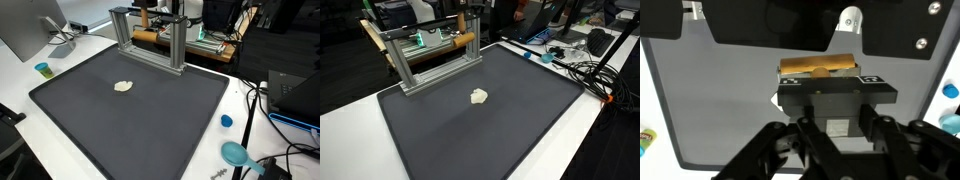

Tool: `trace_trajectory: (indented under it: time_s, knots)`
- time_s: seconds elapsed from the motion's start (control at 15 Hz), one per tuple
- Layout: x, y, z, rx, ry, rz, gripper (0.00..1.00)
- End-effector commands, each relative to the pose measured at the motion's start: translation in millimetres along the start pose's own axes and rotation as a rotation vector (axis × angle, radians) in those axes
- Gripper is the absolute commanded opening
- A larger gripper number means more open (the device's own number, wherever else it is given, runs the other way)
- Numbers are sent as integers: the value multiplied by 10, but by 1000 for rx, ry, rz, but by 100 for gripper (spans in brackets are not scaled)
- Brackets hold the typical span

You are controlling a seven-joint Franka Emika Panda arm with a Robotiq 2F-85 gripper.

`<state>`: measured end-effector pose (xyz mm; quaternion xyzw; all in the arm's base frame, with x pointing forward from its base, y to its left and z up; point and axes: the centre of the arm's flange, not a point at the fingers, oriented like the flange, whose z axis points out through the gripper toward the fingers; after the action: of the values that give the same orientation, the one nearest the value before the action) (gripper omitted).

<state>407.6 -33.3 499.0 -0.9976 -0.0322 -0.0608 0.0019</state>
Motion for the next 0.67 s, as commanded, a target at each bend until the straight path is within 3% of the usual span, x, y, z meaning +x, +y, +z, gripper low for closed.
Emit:
trace_trajectory:
  time_s: [0.0, 0.6]
  knots:
    - [-84, -105, -11, -2, -5, 41, 21]
    - [-455, -268, 160, -13, -64, 198, 21]
